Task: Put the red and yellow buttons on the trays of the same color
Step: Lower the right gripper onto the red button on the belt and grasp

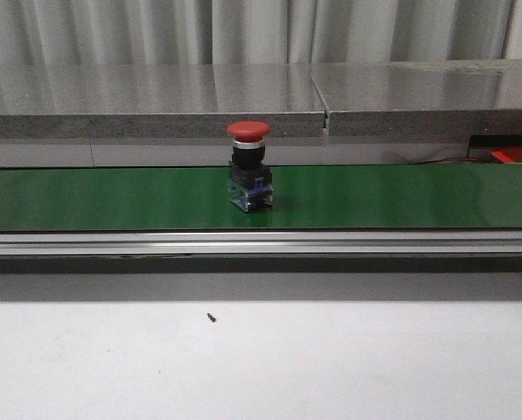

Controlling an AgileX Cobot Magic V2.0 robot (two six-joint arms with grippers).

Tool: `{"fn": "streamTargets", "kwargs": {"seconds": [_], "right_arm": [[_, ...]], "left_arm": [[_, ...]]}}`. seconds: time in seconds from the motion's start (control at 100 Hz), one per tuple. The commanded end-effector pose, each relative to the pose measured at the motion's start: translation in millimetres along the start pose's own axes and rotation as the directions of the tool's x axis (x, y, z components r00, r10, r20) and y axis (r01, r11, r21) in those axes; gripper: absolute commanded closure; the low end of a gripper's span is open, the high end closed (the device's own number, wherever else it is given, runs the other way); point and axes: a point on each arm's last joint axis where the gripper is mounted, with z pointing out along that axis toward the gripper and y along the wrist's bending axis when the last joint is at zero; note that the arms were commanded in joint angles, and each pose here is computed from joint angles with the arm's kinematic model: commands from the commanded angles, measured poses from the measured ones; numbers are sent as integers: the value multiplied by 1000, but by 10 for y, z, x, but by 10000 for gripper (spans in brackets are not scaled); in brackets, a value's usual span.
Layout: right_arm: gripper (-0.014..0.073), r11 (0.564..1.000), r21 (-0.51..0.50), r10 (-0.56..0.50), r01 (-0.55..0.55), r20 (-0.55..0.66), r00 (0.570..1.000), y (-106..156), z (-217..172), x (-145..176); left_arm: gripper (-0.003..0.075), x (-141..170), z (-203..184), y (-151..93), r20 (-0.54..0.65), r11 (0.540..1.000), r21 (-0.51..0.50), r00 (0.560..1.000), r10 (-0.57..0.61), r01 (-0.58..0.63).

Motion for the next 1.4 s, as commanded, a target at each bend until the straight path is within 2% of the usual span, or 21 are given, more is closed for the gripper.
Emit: {"fn": "streamTargets", "kwargs": {"seconds": [0.0, 0.21, 0.45, 0.62, 0.93, 1.09, 1.39], "right_arm": [[71, 997, -24, -70, 72, 87, 994, 201, -199, -106], [71, 965, -110, -233, 239, 63, 970, 655, -325, -185], [71, 888, -190, -419, 419, 44, 907, 1092, -343, -297], [71, 840, -237, -497, 488, 23, 867, 1372, -264, -354], [71, 786, -300, -573, 540, -24, 820, 1712, -24, -397], [71, 791, -328, -555, 517, -26, 832, 1788, 122, -434], [95, 806, -321, -508, 498, 59, 860, 1864, 291, -524]], "left_arm": [[739, -120, -39, -8, 84, 1000, 7, 996, -3, 2], [739, -120, -39, -8, 84, 1000, 7, 996, -3, 2], [739, -120, -39, -8, 84, 1000, 7, 996, -3, 2], [739, -120, -39, -8, 84, 1000, 7, 996, -3, 2], [739, -120, -39, -8, 84, 1000, 7, 996, -3, 2], [739, -120, -39, -8, 84, 1000, 7, 996, -3, 2], [739, -120, -39, -8, 84, 1000, 7, 996, -3, 2]]}}
